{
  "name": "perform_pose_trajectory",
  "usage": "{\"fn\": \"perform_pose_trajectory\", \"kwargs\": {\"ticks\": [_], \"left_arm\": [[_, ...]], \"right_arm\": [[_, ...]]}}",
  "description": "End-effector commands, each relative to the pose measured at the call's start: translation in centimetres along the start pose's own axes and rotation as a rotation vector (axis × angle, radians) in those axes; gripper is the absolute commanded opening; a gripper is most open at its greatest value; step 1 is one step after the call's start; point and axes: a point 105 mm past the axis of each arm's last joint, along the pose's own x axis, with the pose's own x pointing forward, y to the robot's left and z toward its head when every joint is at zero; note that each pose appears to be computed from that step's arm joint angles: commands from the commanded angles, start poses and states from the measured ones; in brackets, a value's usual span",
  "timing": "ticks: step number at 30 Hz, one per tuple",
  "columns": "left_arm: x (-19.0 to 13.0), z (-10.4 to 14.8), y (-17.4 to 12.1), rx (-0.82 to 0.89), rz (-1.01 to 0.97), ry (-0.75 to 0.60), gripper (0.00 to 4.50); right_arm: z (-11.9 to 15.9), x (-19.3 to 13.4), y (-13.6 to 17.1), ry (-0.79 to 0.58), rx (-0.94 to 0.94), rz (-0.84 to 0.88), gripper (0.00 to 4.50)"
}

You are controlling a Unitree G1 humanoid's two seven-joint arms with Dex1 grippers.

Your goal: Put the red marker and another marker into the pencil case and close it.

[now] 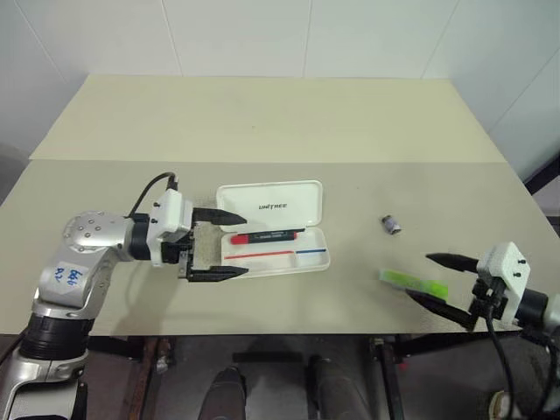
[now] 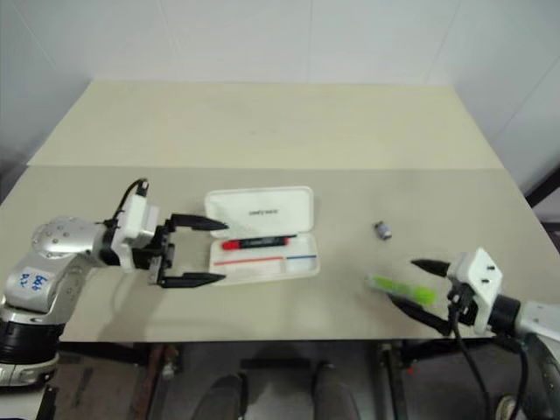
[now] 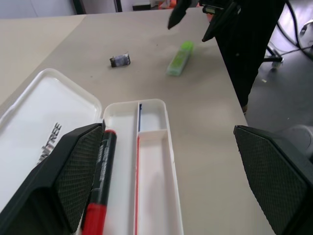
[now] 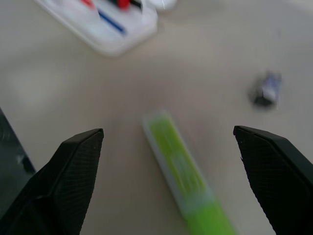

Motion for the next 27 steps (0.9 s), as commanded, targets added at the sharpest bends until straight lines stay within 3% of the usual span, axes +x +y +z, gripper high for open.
{"fn": "perform_pose_trajectory", "kwargs": {"ticks": [1, 4, 8, 21, 24, 27], "left_arm": [[-0.7, 1.1, 0.1, 0.054, 0.0, -0.016, 4.49], [-1.3, 1.2, 0.3, 0.06, 0.009, -0.005, 4.49], [-1.8, 1.2, 0.4, 0.066, 0.015, 0.01, 4.49], [-3.2, 1.2, 1.2, 0.076, 0.043, 0.03, 4.49], [-3.2, 1.1, 1.3, 0.083, 0.044, 0.033, 4.5], [-3.3, 1.1, 1.4, 0.091, 0.045, 0.035, 4.5]], "right_arm": [[-1.3, -1.4, -1.6, 0.072, -0.049, 0.013, 4.5], [-3.6, -2.5, -3.1, 0.146, -0.026, 0.005, 4.5], [-4.5, -2.5, -4.2, 0.154, -0.016, -0.002, 4.5], [-4.3, 0.8, -3.3, 0.107, -0.038, 0.103, 4.5], [-4.6, 1.0, -3.0, 0.114, -0.041, 0.124, 3.92], [-4.7, 1.0, -2.9, 0.117, -0.048, 0.135, 2.83]]}}
